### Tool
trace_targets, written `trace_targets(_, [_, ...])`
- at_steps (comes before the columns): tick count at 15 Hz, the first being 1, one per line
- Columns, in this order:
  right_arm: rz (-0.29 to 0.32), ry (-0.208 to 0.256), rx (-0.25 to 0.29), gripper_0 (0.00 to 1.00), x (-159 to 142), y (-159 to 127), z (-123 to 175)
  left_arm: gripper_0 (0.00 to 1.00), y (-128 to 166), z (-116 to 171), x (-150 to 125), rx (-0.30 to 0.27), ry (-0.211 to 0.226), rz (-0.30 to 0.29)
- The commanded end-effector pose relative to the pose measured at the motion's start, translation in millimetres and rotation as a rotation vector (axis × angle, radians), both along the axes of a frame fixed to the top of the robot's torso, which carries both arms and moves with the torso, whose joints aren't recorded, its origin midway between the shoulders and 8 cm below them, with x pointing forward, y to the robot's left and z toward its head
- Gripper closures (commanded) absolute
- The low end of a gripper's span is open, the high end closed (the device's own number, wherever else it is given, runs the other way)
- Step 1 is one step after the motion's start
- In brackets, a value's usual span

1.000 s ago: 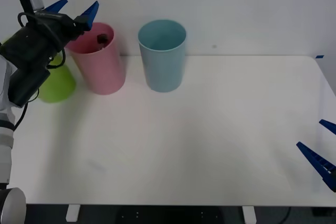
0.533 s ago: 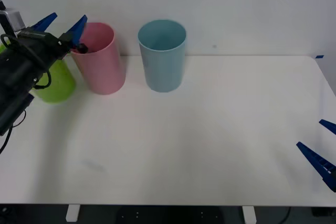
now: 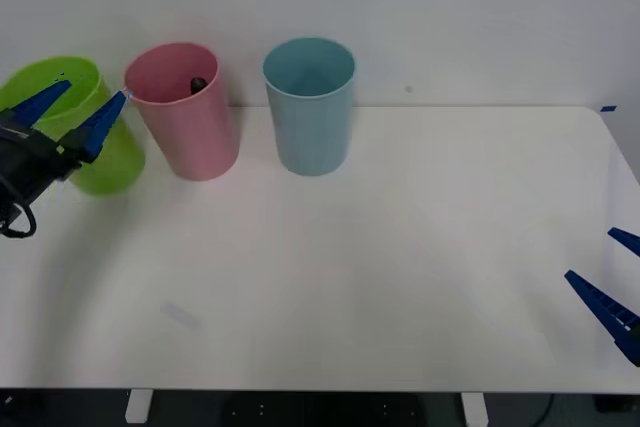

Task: Grasp the object on the table and drop it into the matching bin: aluminum can to the light blue bin, PET bottle to the pink bin.

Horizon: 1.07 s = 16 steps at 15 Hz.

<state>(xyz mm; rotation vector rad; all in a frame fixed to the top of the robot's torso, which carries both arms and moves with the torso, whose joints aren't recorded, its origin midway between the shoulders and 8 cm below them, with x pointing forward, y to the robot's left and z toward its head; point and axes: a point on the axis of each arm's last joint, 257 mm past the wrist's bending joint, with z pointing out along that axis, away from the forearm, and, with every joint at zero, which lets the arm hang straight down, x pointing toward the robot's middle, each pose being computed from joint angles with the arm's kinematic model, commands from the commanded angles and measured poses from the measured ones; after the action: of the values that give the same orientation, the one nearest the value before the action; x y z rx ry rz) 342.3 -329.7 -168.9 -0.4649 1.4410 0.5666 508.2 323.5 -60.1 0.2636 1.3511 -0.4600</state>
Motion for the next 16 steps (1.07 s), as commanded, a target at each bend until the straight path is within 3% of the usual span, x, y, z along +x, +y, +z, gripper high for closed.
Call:
trace_targets(1, [0.0, 0.0, 0.0, 0.0, 0.0, 0.0, 0.0, 0.0, 18.5, -18.2, -26.1, 0.042, 0.02, -0.008])
trace_targets(5, [0.0, 0.0, 0.0, 0.0, 0.0, 0.0, 0.0, 0.0, 45.0, -40.9, -71.4, 0.145, 0.06, -0.026])
trace_targets(10, [0.0, 0.0, 0.0, 0.0, 0.0, 0.0, 0.0, 0.0, 78.0, -65.6, -116.0, 0.292, 0.089, -0.005])
trace_targets(12, [0.0, 0.0, 0.0, 0.0, 0.0, 0.0, 0.0, 0.0, 84.3, -79.0, -132.7, 0.305, 0.125, -0.009])
trace_targets(16, [0.0, 0.0, 0.0, 0.0, 0.0, 0.0, 0.0, 0.0, 91.6, -93.2, -158.4, 0.31, 0.156, -0.01])
